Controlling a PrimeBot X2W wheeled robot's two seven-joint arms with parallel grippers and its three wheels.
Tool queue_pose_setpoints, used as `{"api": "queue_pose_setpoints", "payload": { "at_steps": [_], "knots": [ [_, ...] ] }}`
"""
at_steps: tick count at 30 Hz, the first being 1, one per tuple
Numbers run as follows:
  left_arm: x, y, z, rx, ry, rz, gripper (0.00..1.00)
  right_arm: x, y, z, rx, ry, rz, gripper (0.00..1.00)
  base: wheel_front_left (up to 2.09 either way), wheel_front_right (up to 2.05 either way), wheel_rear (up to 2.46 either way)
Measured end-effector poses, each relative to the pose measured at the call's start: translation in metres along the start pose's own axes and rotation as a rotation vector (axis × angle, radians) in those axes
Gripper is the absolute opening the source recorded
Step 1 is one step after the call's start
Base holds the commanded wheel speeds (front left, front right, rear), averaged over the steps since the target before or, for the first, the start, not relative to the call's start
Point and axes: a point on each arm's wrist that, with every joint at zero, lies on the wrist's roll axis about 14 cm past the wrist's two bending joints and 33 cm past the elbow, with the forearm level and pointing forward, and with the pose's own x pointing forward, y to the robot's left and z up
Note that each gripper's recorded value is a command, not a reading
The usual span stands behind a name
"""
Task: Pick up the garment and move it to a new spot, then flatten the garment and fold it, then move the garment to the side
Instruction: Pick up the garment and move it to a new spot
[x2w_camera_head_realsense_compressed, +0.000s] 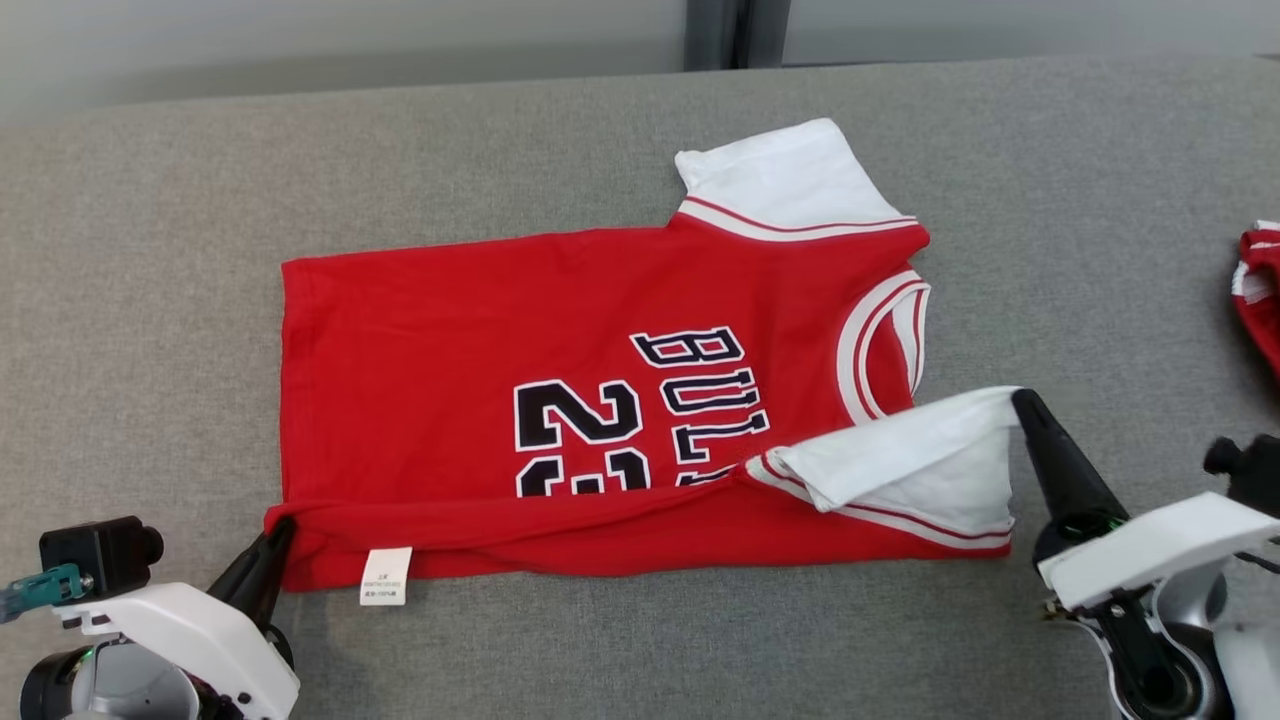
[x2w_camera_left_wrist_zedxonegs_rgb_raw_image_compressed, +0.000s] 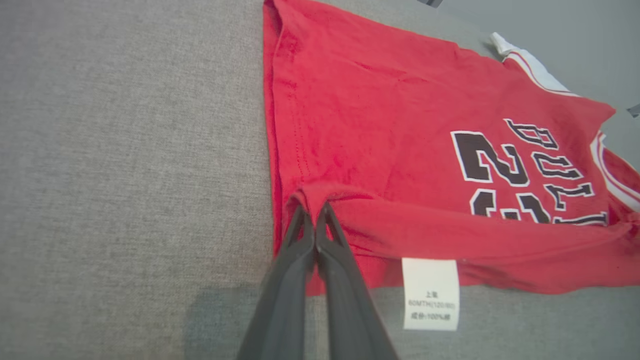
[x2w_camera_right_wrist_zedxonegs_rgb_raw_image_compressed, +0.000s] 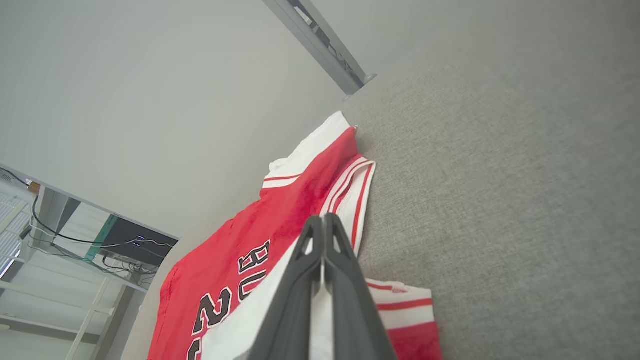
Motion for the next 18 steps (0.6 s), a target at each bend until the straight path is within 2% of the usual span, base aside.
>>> {"api": "queue_pose_setpoints", "payload": {
  "at_steps": [10, 11, 12, 13, 14, 15, 18],
  "knots": [
    [0.021, 0.004, -0.008, -0.05, 0.002, 0.006, 0.0, 0.036, -0.001, -0.02, -0.018, 0.053, 0.02, 0.0, 0.0, 0.0, 0.0],
    [0.022, 0.003, -0.008, -0.055, -0.002, 0.0, 0.13, 0.038, 0.0, -0.02, -0.025, 0.054, 0.025, 0.0, 0.0, 0.0, 0.0],
    [0.023, 0.002, -0.006, -0.062, -0.018, -0.004, 0.45, 0.039, 0.0, -0.021, -0.038, 0.055, 0.029, 0.0, 0.0, 0.0, 0.0],
    [0.023, 0.001, -0.005, -0.064, -0.032, -0.004, 1.0, 0.04, 0.0, -0.02, -0.056, 0.051, 0.032, 0.31, 0.0, 0.0, 0.0],
    [0.023, 0.001, -0.004, -0.062, -0.042, -0.005, 1.0, 0.041, 0.001, -0.019, -0.067, 0.044, 0.039, 0.73, 0.0, 0.0, 0.0],
    [0.023, 0.001, -0.004, -0.067, -0.058, -0.006, 1.0, 0.042, 0.002, -0.018, -0.079, 0.033, 0.046, 1.0, 0.0, 0.0, 0.0],
    [0.022, -0.004, -0.001, -0.091, -0.106, -0.016, 1.0, 0.041, 0.006, -0.01, -0.145, -0.02, 0.067, 1.0, 0.0, 0.0, 0.0]
  ]
}}
